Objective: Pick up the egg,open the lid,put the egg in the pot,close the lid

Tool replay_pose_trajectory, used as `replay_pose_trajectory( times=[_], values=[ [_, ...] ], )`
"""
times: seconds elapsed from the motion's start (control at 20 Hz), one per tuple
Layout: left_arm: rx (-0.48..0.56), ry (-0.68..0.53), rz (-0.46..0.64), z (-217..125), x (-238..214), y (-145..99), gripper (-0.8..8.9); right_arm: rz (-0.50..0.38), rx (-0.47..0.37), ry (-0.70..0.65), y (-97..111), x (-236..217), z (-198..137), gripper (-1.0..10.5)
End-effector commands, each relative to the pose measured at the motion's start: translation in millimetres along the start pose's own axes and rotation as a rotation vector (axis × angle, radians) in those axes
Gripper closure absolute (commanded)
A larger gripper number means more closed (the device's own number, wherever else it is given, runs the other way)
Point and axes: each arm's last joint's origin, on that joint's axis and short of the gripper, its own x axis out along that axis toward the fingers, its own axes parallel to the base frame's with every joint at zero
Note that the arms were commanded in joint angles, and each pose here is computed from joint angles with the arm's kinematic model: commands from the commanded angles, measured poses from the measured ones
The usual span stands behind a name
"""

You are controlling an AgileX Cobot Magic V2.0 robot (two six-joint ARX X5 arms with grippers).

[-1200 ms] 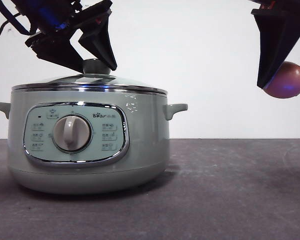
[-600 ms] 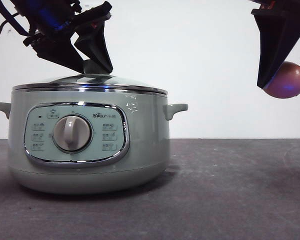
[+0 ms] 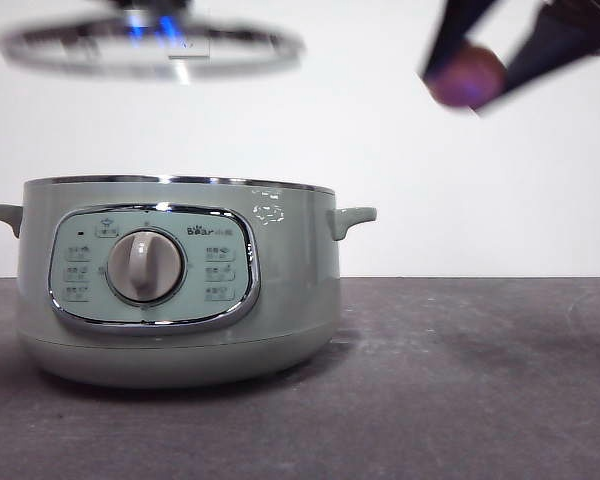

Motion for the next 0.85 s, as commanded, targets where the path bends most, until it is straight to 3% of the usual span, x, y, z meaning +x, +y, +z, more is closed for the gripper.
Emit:
replay_pose_trajectory(
  times=[0.05, 0.25, 0.5, 0.85],
  values=[
    [0.031, -0.129, 0.042, 29, -40, 6, 8.22, 0.056, -0.047, -0.038, 13, 3, 18, 9.6],
    [0.012, -0.215, 0.098, 53, -101, 16, 8.22, 0.102, -0.152, -0.014, 41, 29, 53, 9.6],
    [0.021, -0.251, 0.143, 55, -152, 24, 8.22, 0.104, -0.257, 0.136, 70, 96, 89, 9.6],
    [0.013, -0.285, 0.147, 47, -183, 28, 8.22, 0.085, -0.383, 0.327, 89, 194, 86, 9.6]
  ],
)
